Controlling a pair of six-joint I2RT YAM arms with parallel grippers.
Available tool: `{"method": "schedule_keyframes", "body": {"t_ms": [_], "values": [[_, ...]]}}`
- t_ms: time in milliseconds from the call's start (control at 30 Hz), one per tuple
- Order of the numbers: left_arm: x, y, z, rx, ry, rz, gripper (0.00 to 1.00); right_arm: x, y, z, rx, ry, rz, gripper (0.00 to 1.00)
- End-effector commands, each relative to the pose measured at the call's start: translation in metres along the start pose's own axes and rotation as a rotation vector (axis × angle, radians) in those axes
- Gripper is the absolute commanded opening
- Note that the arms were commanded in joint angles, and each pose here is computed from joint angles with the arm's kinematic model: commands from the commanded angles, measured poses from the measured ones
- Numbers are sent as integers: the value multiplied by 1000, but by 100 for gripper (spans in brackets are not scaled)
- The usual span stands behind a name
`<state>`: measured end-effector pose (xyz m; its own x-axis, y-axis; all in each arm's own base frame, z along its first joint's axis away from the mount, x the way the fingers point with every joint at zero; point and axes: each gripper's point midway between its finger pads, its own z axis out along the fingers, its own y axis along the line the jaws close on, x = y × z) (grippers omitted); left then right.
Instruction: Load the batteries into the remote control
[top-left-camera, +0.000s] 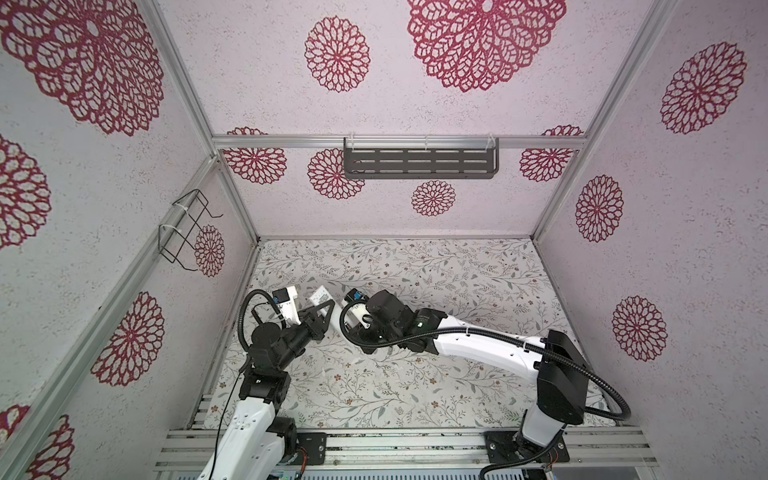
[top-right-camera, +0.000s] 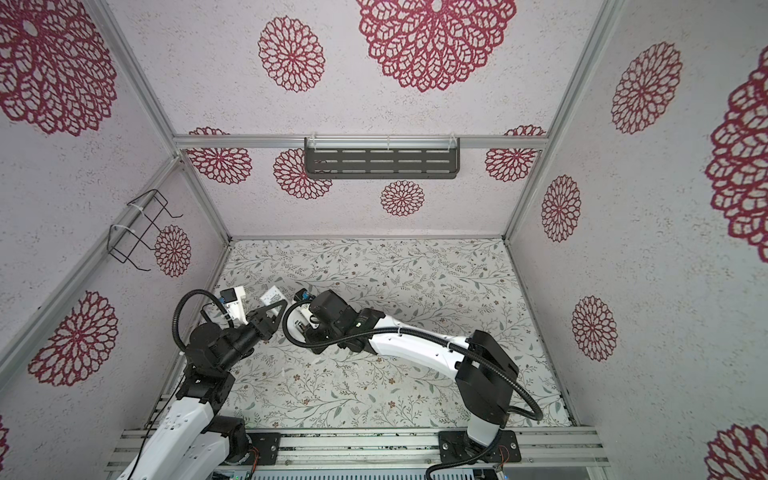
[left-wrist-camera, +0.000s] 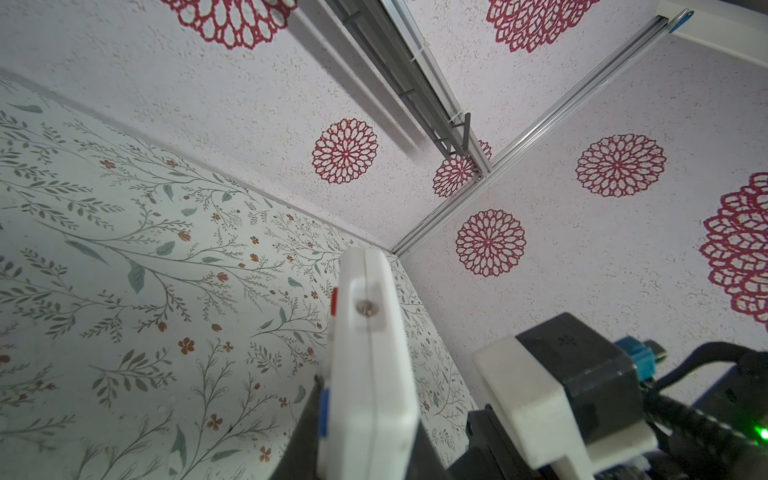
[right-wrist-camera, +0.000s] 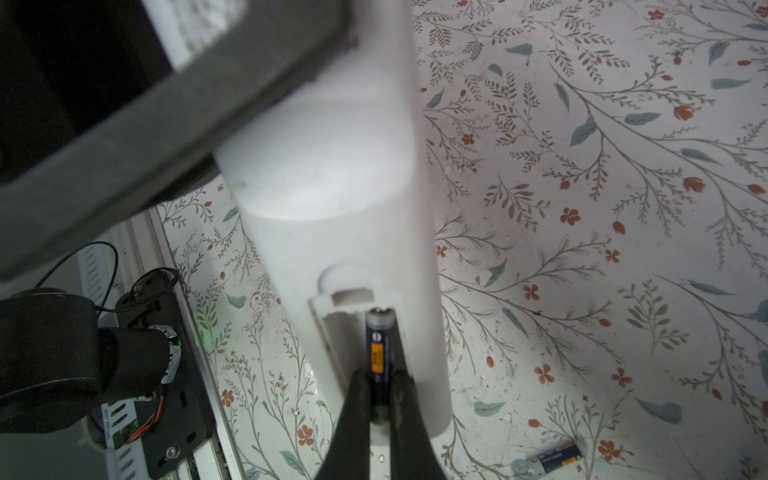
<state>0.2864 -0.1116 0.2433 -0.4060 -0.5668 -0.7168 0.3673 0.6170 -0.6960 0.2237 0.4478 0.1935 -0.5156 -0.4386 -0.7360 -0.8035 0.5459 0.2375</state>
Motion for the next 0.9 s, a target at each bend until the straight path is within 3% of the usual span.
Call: {"method": "schedule_keyframes", "body": {"t_ms": [0,333,867], "values": [[2,-30,-2,126,49,-29,14,-26,-21,3,81,-121,-21,7],[-1,-40,-5,163,47,-34,13,-29,-22,6,67,-242,-105,7],[-10,-42,-7,188,21,-40,12,-17,-27,-1,79,-235,-130,20]]}}
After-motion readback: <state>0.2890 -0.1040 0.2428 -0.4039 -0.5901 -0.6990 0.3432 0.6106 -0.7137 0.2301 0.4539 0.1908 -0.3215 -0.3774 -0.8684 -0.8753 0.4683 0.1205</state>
